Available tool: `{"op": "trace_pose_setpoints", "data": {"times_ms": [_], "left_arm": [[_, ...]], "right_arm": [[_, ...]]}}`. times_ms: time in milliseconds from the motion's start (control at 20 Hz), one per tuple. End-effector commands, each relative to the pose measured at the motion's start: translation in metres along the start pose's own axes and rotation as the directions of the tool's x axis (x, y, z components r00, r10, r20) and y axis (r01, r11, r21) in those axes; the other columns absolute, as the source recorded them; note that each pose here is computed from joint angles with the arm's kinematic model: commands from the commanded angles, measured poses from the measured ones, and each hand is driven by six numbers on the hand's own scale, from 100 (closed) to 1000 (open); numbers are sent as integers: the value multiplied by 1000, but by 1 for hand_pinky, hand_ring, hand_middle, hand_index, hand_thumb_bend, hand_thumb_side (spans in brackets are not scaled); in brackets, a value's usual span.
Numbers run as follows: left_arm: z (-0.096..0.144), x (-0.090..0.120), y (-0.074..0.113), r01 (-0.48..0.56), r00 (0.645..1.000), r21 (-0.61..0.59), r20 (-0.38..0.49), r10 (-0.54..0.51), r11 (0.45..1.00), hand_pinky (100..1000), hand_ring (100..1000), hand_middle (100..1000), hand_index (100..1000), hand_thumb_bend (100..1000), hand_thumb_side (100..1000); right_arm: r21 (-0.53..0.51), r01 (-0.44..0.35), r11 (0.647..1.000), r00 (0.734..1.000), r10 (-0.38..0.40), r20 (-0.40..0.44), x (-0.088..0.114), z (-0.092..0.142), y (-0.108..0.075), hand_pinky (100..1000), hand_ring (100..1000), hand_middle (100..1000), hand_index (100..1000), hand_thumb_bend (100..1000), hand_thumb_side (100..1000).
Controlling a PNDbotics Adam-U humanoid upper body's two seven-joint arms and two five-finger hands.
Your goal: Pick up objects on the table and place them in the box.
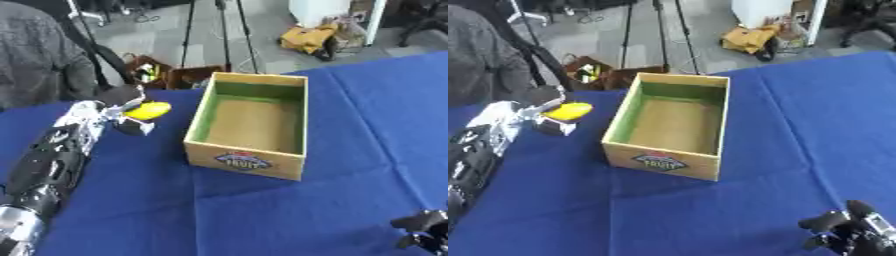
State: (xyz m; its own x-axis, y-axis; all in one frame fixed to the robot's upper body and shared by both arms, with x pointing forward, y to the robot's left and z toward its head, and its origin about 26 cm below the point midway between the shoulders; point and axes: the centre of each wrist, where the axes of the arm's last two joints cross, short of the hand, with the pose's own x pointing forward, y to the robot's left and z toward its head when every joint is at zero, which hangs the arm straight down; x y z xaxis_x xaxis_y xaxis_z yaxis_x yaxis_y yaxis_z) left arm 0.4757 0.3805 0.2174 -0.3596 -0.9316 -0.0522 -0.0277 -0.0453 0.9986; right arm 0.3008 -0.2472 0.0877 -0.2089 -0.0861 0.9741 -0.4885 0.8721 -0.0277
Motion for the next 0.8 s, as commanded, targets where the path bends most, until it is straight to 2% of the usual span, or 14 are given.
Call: {"op": "trace_pose_setpoints", "data": {"times_ms": [50,300,550,600,700,800], "left_arm": [[6,-2,49,53,998,74,33,-56,996,215,100,100,392,100,231],[-10,32,81,69,984,115,154,-87,991,218,100,100,395,100,211],[-14,43,90,63,981,105,177,-81,992,218,100,100,395,100,211],[-16,49,93,68,977,109,194,-89,992,230,100,100,400,100,180],[-30,72,100,110,956,98,262,-133,989,230,100,100,401,100,179],[-46,95,91,142,933,70,325,-157,987,235,100,100,403,100,178]], "right_arm": [[-2,-15,1000,1000,15,13,6,1,-5,529,701,489,530,100,923],[4,-12,1000,1000,12,10,5,1,-4,529,702,489,531,100,922],[4,-11,1000,1000,11,10,5,1,-4,529,702,489,531,100,922],[14,-9,1000,1000,9,12,6,0,-3,529,703,490,531,100,921],[41,-1,999,1000,1,17,6,-4,2,529,703,490,531,100,922],[52,5,999,1000,-6,16,6,-5,4,529,702,490,531,100,924]]}}
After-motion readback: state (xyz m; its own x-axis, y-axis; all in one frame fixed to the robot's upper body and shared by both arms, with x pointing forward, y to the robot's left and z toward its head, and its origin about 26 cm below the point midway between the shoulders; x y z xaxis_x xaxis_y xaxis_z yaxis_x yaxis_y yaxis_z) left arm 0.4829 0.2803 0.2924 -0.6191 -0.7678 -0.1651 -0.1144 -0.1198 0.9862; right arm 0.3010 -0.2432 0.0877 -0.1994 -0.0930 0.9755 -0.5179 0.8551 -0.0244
